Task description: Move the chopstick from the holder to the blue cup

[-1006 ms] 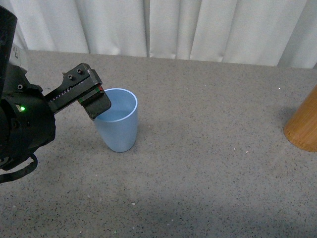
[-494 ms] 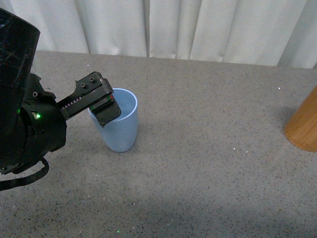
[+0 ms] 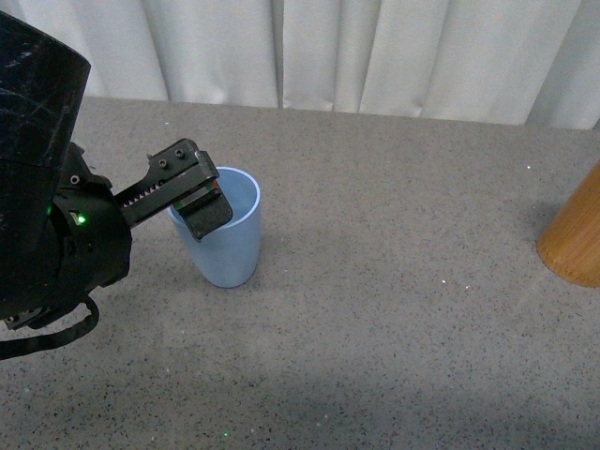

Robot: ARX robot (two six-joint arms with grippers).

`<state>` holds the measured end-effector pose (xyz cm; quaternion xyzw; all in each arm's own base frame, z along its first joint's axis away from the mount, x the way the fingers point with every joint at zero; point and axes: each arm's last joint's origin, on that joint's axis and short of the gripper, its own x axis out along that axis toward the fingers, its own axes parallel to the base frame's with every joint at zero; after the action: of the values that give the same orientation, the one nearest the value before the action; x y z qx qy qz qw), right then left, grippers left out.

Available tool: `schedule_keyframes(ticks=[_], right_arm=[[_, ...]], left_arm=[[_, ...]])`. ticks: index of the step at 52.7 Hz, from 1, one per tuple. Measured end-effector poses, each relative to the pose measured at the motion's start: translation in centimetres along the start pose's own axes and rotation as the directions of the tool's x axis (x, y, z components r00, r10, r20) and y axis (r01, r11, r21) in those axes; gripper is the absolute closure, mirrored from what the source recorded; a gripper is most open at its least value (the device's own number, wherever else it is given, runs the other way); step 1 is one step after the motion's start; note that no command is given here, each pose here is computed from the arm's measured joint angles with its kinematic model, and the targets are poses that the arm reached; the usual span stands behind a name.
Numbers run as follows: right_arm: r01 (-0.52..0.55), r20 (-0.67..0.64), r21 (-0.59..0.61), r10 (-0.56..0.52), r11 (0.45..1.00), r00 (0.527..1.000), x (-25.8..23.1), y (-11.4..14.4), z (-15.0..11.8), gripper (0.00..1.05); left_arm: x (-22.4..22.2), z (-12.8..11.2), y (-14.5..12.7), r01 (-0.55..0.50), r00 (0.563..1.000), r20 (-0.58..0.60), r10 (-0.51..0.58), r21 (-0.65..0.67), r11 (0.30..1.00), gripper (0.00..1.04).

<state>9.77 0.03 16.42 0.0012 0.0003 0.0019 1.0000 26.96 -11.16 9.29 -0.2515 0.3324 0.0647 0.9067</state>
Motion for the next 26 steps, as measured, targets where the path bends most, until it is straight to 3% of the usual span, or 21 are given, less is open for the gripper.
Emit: schedule_keyframes(ticks=[26], right_arm=[[0.000,0.000,0.000,0.000,1.000,1.000,0.00,0.00,0.00,0.10]], left_arm=[[0.89,0.79,0.03,-0.039,0.999,0.013,0.039,-0.034,0.999,0.07]])
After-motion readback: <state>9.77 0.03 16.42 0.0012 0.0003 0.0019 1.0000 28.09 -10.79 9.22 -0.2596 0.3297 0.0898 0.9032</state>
